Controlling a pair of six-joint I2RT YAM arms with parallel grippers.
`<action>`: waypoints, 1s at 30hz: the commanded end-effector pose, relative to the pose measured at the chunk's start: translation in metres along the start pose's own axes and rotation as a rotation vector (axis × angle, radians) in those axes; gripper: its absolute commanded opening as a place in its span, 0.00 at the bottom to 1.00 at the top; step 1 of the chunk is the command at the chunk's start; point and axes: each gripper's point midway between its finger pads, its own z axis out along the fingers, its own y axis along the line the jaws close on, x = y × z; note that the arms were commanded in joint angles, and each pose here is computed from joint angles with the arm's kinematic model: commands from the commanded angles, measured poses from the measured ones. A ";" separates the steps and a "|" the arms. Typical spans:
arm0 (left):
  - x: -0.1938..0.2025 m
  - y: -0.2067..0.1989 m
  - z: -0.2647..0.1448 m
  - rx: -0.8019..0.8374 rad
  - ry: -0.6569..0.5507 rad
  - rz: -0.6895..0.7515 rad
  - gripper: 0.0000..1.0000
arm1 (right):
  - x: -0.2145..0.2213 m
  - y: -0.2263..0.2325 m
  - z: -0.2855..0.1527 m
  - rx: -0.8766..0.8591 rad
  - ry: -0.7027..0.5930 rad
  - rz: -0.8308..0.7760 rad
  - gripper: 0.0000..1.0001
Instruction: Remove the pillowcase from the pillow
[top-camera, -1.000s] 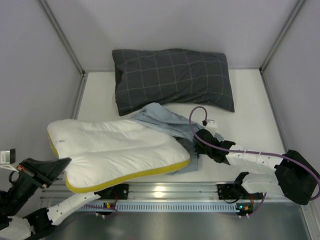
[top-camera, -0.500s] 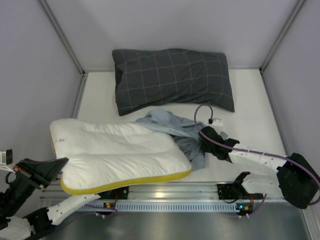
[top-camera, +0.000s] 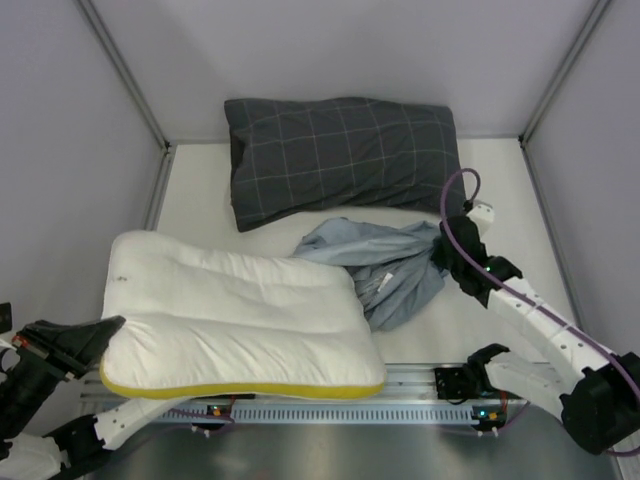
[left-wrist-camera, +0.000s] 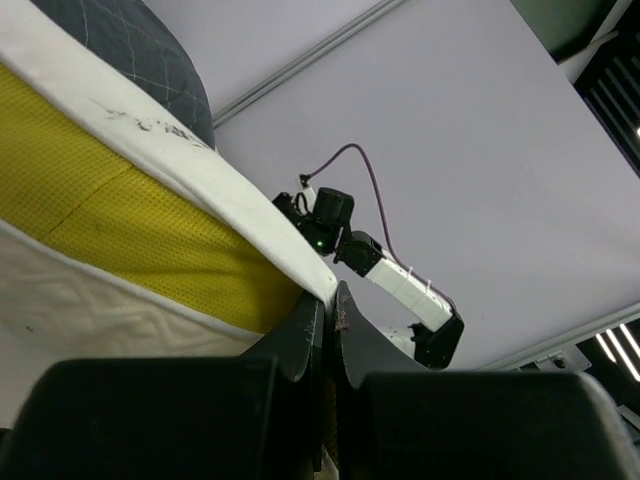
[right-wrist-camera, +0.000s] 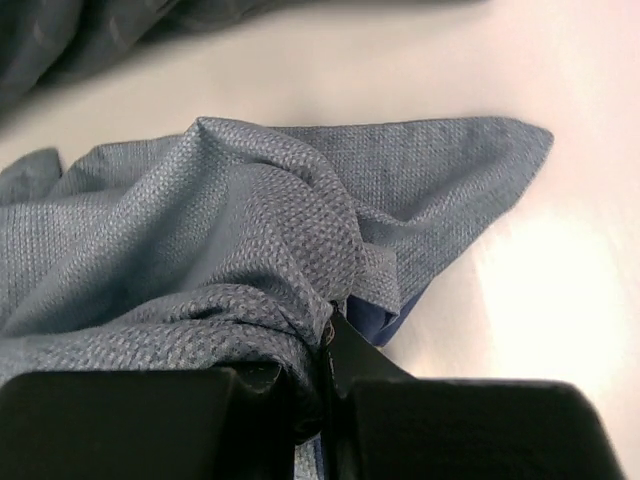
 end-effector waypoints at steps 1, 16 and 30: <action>-0.025 -0.024 -0.004 0.080 -0.102 -0.069 0.00 | -0.042 -0.015 -0.015 0.024 -0.090 0.039 0.00; 0.019 0.014 0.042 -0.116 0.021 0.007 0.00 | -0.115 -0.038 -0.047 0.053 -0.214 0.115 0.00; 0.026 0.020 0.048 -0.144 0.043 0.026 0.00 | -0.232 -0.082 -0.100 0.102 -0.392 0.340 0.00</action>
